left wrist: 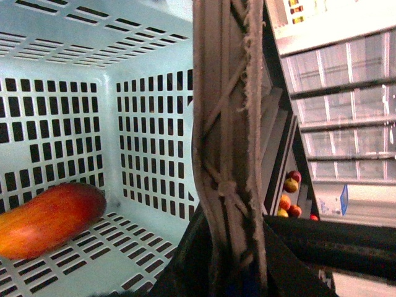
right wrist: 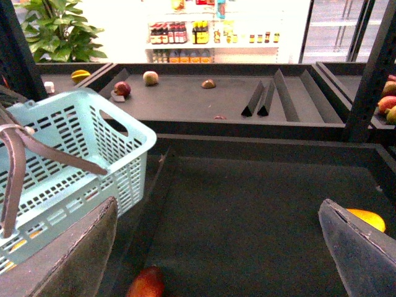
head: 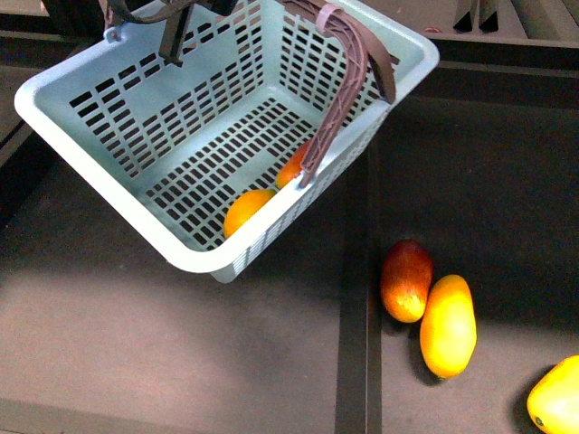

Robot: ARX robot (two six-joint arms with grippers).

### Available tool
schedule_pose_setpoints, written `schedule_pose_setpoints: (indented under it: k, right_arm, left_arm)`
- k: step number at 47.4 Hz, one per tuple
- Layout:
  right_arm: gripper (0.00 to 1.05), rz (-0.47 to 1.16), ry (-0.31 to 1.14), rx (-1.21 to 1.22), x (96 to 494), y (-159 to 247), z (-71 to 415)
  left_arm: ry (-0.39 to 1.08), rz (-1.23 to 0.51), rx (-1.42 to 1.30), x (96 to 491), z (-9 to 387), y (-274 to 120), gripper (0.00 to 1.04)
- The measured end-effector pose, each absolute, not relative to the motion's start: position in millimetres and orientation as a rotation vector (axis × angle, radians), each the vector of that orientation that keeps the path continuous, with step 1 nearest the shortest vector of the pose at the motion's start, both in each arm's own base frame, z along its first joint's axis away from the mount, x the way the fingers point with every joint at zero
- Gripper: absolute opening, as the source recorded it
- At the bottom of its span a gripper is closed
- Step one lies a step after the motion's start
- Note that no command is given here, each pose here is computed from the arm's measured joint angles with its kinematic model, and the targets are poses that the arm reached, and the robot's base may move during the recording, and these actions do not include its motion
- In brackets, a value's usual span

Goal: Pick lemon and mango into basket

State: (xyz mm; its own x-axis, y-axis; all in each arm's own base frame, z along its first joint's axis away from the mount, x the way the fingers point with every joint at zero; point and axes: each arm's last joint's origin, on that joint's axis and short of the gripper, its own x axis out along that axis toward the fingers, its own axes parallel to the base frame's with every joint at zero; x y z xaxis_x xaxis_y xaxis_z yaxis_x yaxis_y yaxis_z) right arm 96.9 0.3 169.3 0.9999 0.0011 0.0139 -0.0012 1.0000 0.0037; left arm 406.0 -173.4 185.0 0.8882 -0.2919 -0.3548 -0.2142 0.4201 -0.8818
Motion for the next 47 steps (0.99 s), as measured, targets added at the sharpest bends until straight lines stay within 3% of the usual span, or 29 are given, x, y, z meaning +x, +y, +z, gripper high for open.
schedule_pose_setpoints:
  k: [12, 37, 47]
  right_arm:
    - [0.96, 0.001, -0.014, 0.004, 97, 0, 169]
    - [0.96, 0.001, -0.014, 0.004, 97, 0, 169]
    - [0.96, 0.001, -0.014, 0.004, 97, 0, 169]
  left_arm:
    - [0.452, 0.118, -1.253, 436, 170, -136, 0.06]
    - [0.411, 0.35, -1.356, 437, 143, -98, 0.06]
    - [0.417, 0.414, -1.366, 435, 138, -95, 0.49]
